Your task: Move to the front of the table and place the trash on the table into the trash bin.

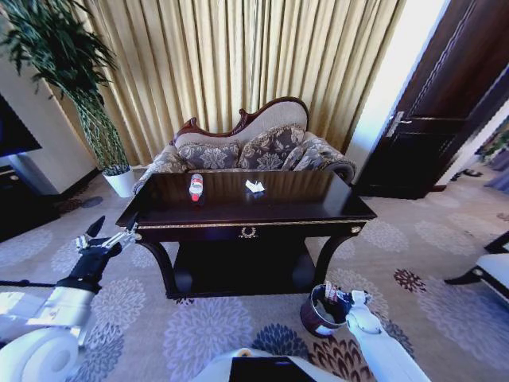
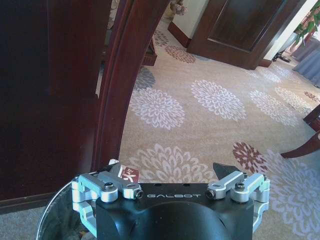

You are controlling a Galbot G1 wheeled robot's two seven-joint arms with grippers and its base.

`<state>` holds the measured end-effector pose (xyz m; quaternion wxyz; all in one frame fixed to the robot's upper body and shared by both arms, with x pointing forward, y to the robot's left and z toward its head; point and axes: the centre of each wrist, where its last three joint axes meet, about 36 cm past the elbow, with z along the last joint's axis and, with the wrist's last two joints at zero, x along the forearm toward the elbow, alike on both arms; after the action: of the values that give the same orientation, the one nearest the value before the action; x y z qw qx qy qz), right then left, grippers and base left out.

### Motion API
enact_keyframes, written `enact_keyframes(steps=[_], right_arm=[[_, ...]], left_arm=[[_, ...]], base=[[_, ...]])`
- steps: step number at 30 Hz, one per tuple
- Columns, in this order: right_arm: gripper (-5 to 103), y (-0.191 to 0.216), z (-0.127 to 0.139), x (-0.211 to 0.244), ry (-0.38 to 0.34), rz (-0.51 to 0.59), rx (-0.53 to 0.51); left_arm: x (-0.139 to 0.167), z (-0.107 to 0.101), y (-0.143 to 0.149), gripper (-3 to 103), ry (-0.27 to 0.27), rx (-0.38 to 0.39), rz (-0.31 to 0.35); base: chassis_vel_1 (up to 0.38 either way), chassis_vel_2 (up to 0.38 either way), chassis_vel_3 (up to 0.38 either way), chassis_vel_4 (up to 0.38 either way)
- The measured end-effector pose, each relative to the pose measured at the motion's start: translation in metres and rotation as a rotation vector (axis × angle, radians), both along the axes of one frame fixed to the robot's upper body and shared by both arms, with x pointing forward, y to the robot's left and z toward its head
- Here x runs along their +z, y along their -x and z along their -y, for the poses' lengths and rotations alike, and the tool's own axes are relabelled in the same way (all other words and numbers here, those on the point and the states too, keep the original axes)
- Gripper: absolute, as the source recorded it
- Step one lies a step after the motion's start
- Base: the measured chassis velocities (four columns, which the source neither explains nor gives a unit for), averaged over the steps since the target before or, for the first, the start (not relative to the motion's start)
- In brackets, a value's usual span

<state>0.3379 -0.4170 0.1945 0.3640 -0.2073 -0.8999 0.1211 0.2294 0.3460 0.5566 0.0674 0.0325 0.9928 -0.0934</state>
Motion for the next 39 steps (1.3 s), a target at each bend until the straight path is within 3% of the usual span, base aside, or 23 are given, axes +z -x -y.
enact_keyframes(steps=[19,22,26,28,29,32,33,36,39], right_arm=[[100,0.005,0.001,0.002,-0.011,0.004,-0.012],[100,0.005,0.0,0.006,-0.022,0.014,-0.015],[100,-0.003,-0.004,0.027,-0.097,0.087,-0.042],[100,-0.014,-0.015,0.07,-0.17,0.203,-0.028],[100,-0.014,-0.015,0.07,-0.17,0.203,-0.028],[100,-0.017,-0.035,0.136,-0.233,0.376,0.061],[100,-0.017,-0.035,0.136,-0.233,0.376,0.061],[100,-0.006,-0.061,0.209,-0.325,0.508,0.165],[100,0.005,-0.076,0.242,-0.347,0.568,0.241]], left_arm=[[-0.002,-0.002,0.0,100,0.003,-0.001,0.005],[-0.002,-0.002,0.0,100,0.004,-0.001,0.005],[-0.002,-0.002,0.0,100,0.004,0.001,0.006],[-0.001,-0.002,0.0,100,0.004,0.0,0.009],[-0.001,-0.002,0.0,100,0.004,0.0,0.009],[-0.001,-0.002,0.001,100,0.009,0.001,0.01],[-0.001,-0.002,0.001,100,0.009,0.001,0.01],[0.0,-0.003,0.001,100,0.017,0.005,0.014],[0.0,-0.003,0.001,100,0.018,0.005,0.014]], base=[[0.0,0.0,0.0,0.0],[0.0,0.0,0.0,0.0],[0.0,0.0,0.0,0.0],[0.0,0.0,0.0,0.0],[0.0,0.0,0.0,0.0],[0.0,0.0,0.0,0.0],[0.0,0.0,0.0,0.0],[0.0,0.0,0.0,0.0],[0.0,0.0,0.0,0.0]])
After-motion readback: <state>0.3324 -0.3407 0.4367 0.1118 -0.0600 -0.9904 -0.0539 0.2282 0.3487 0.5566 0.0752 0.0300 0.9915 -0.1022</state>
